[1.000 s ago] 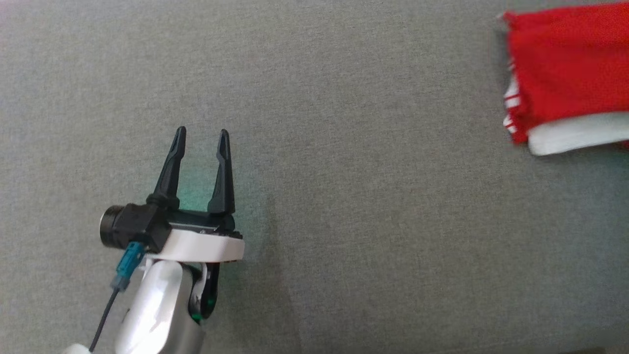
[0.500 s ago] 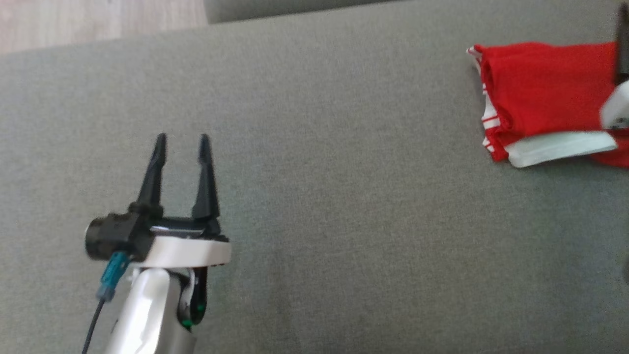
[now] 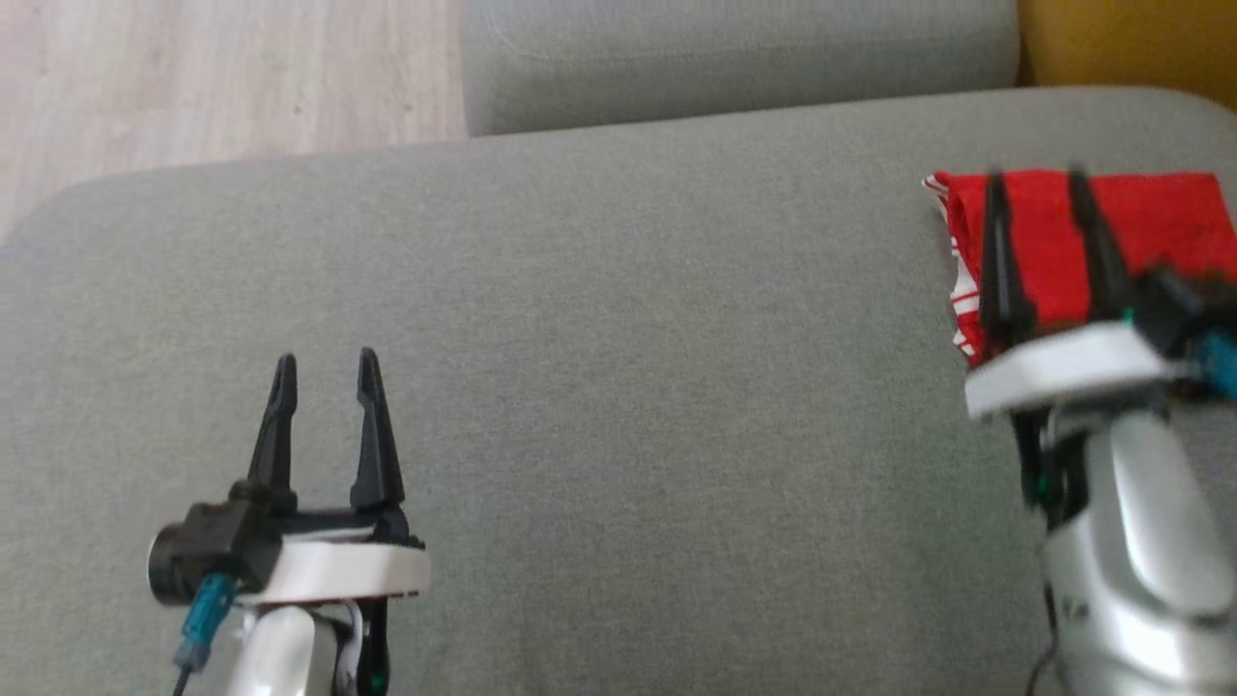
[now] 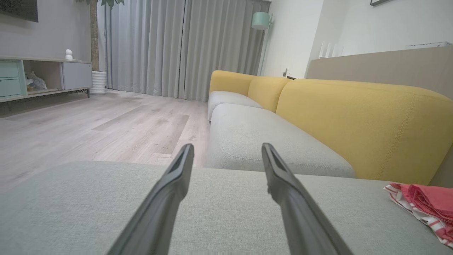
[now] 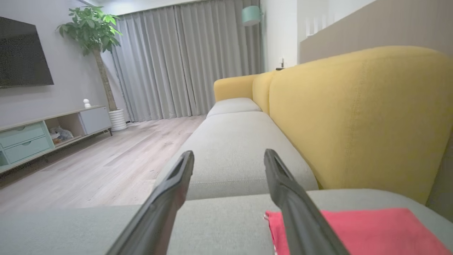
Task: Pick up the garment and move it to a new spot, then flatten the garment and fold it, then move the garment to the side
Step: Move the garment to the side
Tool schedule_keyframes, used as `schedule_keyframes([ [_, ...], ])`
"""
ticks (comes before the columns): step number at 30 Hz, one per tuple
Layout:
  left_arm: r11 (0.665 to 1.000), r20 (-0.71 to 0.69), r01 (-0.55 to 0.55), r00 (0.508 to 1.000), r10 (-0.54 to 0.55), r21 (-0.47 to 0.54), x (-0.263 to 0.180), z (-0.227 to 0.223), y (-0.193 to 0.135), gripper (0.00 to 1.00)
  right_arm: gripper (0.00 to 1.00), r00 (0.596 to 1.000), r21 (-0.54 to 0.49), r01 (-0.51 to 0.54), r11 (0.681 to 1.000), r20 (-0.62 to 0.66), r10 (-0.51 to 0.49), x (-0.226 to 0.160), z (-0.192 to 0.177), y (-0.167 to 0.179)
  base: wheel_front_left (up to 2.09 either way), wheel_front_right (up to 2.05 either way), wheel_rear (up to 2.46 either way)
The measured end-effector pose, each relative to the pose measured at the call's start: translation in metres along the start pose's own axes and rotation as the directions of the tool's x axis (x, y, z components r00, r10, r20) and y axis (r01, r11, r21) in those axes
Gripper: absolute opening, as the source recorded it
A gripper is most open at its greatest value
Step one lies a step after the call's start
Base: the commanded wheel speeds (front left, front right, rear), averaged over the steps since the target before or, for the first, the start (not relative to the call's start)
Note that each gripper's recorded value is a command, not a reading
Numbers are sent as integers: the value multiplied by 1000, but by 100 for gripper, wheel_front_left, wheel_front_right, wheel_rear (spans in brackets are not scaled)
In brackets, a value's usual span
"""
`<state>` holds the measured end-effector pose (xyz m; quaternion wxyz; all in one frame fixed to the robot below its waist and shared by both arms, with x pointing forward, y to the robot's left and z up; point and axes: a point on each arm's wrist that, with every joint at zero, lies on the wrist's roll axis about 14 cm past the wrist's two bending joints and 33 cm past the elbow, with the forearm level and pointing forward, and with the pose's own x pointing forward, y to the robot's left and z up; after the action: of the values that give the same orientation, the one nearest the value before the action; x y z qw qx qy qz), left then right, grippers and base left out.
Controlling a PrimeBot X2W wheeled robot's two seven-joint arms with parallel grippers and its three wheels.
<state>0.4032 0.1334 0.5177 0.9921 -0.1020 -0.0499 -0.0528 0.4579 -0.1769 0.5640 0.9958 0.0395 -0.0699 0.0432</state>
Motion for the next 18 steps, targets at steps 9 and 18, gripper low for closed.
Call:
schedule_keyframes([
  [9,999,-45,-38,998,38,6,-32,-11,10,100,100,992,125,-18,992,-124,33,-59,-62,23,0,0,0],
  [18,997,-54,-76,996,77,11,-41,-14,20,100,100,989,155,9,988,-148,15,-80,-72,20,0,0,0],
])
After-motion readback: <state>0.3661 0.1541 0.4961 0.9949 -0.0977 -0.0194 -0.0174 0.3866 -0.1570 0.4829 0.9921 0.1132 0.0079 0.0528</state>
